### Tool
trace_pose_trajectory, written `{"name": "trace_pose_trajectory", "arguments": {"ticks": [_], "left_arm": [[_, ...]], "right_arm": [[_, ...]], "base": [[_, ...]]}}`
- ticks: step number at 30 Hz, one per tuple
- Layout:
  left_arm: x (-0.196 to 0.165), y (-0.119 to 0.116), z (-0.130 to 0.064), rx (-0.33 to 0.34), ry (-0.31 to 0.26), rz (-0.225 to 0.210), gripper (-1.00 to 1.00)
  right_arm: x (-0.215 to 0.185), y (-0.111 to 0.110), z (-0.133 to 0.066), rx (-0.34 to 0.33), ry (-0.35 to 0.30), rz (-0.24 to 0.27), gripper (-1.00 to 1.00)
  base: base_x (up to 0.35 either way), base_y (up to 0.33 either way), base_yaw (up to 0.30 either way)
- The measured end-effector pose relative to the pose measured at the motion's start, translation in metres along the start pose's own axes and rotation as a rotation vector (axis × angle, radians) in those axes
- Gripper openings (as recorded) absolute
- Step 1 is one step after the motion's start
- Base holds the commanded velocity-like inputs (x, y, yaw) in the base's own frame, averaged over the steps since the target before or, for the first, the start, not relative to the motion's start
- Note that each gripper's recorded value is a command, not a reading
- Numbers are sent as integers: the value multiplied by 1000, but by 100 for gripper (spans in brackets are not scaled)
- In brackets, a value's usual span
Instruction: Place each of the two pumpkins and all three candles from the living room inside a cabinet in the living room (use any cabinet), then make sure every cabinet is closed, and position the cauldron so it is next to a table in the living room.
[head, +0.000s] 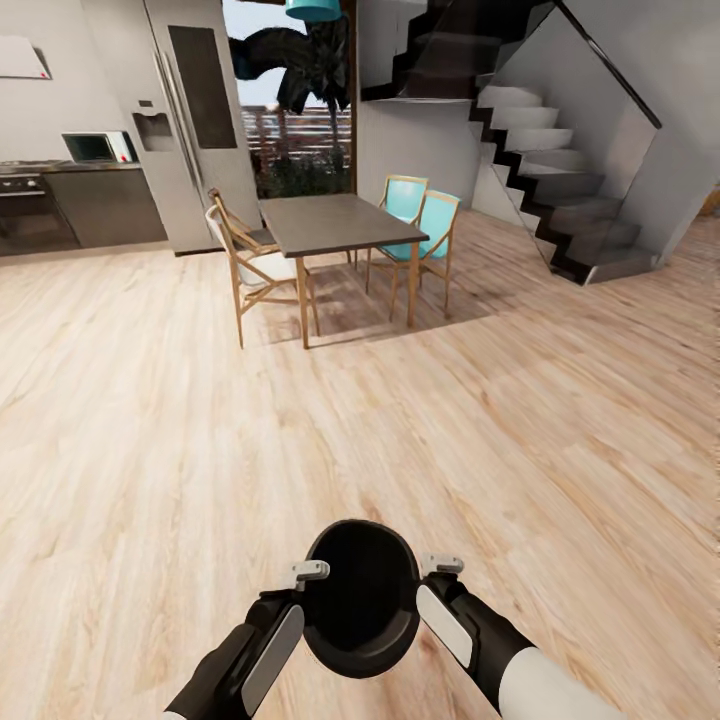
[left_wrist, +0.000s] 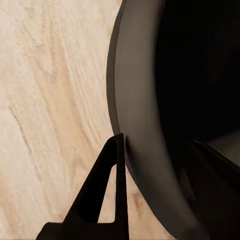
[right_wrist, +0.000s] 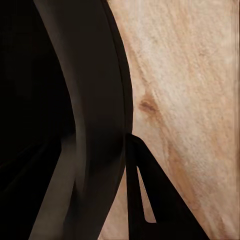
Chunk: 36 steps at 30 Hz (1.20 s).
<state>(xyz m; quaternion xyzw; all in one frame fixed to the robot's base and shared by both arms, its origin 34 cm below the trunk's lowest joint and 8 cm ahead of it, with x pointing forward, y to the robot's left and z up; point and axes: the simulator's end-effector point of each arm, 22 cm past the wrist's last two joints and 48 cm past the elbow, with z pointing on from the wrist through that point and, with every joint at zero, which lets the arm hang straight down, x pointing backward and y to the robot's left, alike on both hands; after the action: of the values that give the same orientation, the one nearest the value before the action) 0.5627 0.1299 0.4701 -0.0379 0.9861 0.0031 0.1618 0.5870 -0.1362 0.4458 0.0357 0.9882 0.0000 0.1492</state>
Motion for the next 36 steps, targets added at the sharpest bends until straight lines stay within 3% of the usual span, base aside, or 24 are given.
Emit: {"name": "trace_pose_trajectory", "arguments": {"ticks": [36], "left_arm": [[-2, 0, -2, 1, -5, 0, -100]], "right_arm": [[-2, 0, -2, 0, -5, 0, -100]], "base": [[21, 0, -276]]}}
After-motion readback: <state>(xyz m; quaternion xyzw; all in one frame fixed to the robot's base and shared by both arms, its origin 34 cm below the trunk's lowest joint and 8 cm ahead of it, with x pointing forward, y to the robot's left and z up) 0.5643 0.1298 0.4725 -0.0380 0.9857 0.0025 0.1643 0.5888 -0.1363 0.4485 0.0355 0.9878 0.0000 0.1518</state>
